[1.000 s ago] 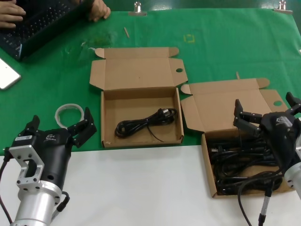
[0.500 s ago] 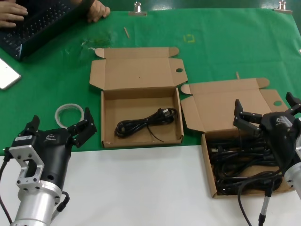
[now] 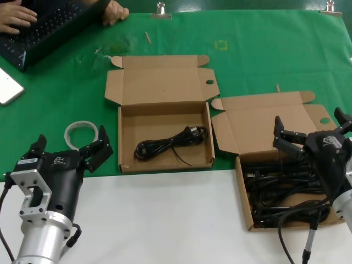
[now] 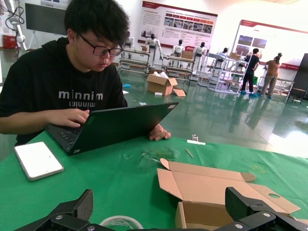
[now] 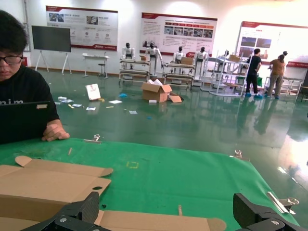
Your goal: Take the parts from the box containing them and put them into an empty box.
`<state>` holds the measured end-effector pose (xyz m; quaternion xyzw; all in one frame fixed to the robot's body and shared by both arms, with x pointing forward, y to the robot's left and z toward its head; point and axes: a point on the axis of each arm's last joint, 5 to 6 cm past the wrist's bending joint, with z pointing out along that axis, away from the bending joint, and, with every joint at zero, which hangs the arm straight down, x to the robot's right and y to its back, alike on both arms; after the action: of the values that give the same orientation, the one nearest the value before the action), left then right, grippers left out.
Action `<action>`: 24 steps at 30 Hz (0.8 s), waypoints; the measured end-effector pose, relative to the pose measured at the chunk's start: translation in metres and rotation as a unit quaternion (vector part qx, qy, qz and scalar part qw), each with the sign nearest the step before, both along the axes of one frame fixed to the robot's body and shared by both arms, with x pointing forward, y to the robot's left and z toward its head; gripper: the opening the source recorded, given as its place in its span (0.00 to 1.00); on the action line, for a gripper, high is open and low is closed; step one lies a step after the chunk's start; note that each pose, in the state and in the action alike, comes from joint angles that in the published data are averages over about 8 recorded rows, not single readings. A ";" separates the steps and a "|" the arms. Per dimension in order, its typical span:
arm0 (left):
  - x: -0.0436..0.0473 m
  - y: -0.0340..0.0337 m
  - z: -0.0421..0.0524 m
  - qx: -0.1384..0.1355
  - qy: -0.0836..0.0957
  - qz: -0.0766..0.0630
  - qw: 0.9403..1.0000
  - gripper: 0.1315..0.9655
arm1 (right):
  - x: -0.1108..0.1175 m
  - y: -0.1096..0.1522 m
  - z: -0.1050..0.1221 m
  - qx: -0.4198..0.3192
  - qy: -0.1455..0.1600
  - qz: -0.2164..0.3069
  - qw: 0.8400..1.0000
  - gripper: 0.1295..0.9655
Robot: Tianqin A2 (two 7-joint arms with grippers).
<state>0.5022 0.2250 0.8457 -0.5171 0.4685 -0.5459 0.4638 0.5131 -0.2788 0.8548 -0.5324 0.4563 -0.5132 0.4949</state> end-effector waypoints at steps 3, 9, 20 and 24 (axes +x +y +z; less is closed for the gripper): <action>0.0000 0.0000 0.0000 0.000 0.000 0.000 1.000 1.00 | 0.000 0.000 0.000 0.000 0.000 0.000 1.000 1.00; 0.0000 0.0000 0.0000 0.000 0.000 0.000 1.000 1.00 | 0.000 0.000 0.000 0.000 0.000 0.000 1.000 1.00; 0.0000 0.0000 0.0000 0.000 0.000 0.000 1.000 1.00 | 0.000 0.000 0.000 0.000 0.000 0.000 1.000 1.00; 0.0000 0.0000 0.0000 0.000 0.000 0.000 1.000 1.00 | 0.000 0.000 0.000 0.000 0.000 0.000 1.000 1.00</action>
<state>0.5022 0.2250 0.8457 -0.5171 0.4685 -0.5459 0.4638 0.5131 -0.2788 0.8548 -0.5324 0.4563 -0.5132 0.4949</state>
